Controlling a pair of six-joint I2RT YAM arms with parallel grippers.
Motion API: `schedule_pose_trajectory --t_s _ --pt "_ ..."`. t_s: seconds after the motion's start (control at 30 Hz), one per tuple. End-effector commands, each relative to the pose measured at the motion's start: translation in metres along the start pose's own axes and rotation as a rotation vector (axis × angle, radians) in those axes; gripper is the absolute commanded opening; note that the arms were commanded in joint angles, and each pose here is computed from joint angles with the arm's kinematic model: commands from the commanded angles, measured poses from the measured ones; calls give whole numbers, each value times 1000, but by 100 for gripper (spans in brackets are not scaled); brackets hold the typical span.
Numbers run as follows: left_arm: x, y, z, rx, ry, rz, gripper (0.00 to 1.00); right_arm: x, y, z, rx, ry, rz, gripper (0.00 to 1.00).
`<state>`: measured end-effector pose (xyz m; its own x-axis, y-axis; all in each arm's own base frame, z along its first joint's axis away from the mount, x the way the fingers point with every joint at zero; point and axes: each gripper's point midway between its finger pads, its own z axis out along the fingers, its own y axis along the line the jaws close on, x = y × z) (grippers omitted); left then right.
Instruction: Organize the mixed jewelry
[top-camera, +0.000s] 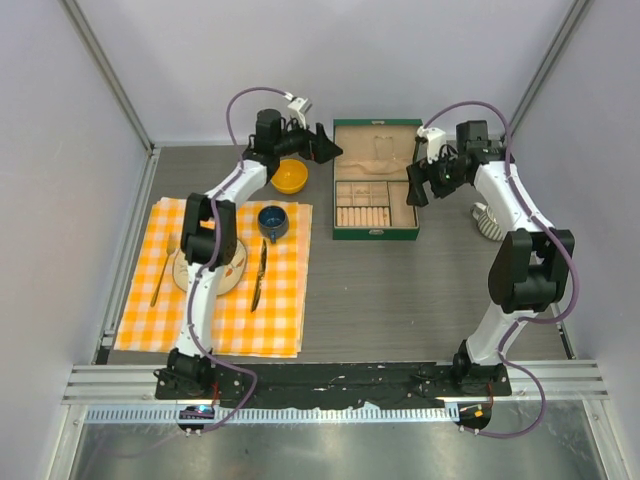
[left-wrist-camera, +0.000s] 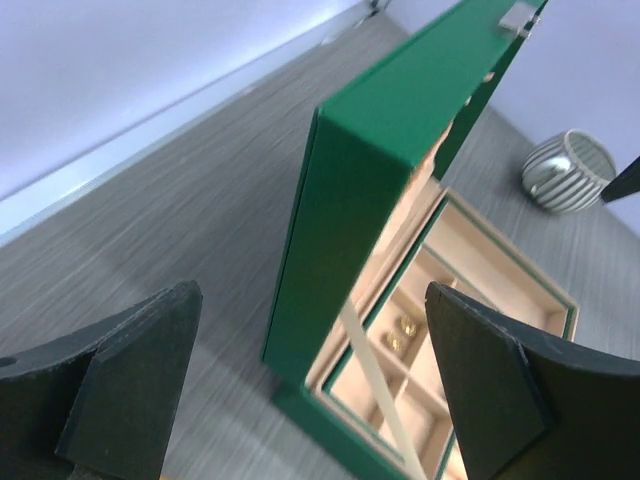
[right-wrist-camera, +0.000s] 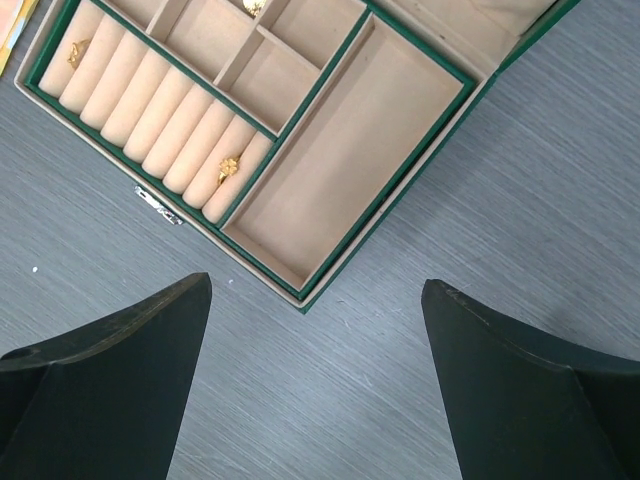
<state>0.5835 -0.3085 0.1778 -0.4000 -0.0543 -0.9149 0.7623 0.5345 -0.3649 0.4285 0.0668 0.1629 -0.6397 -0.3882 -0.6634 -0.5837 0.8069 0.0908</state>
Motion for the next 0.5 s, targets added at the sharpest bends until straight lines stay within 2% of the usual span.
schedule_pose_trajectory --t_s 0.0,0.17,0.47 --pt "-60 -42 16 200 -198 30 100 -11 5 -6 -9 -55 -15 93" --pt "-60 -64 20 299 -225 11 100 -2 7 -1 -24 -41 -11 93" --pt "-68 -126 -27 417 -226 1 100 10 7 -10 -33 -62 21 93"
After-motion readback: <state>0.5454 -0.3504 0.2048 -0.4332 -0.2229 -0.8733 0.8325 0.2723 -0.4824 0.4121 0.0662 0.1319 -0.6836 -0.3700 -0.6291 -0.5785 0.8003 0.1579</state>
